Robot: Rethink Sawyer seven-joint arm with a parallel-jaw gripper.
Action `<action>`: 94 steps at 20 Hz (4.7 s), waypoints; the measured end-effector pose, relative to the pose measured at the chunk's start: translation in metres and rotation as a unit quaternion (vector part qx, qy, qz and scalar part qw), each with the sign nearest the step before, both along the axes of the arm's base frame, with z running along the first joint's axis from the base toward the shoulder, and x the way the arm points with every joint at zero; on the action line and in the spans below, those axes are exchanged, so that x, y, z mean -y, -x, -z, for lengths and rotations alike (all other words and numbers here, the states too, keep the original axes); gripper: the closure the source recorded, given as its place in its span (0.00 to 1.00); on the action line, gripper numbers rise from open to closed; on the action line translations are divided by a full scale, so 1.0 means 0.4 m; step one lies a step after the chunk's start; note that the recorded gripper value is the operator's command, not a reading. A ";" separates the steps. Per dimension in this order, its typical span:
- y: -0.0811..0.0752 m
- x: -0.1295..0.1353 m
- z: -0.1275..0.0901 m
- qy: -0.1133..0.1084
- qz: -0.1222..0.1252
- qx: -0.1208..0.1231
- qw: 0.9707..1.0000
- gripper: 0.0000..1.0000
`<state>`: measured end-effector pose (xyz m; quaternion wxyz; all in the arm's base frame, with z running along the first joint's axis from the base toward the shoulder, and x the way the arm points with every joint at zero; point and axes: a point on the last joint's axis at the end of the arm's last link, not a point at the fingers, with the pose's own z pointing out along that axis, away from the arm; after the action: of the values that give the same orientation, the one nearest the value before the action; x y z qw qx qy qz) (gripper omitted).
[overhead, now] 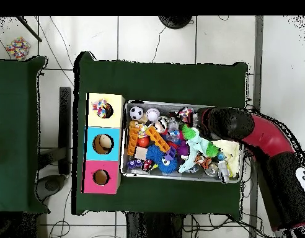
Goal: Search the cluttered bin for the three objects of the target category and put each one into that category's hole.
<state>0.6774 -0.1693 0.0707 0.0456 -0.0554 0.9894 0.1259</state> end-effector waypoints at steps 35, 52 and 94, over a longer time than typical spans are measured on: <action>-0.006 -0.512 -0.006 -0.091 -0.053 0.087 0.991 1.00; -0.025 -0.660 -0.020 -0.078 -0.048 0.062 0.994 1.00; -0.094 -0.587 -0.252 -0.001 -0.004 0.035 0.999 1.00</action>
<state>0.7150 0.0653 0.1715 0.0801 -0.0633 0.9869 0.1248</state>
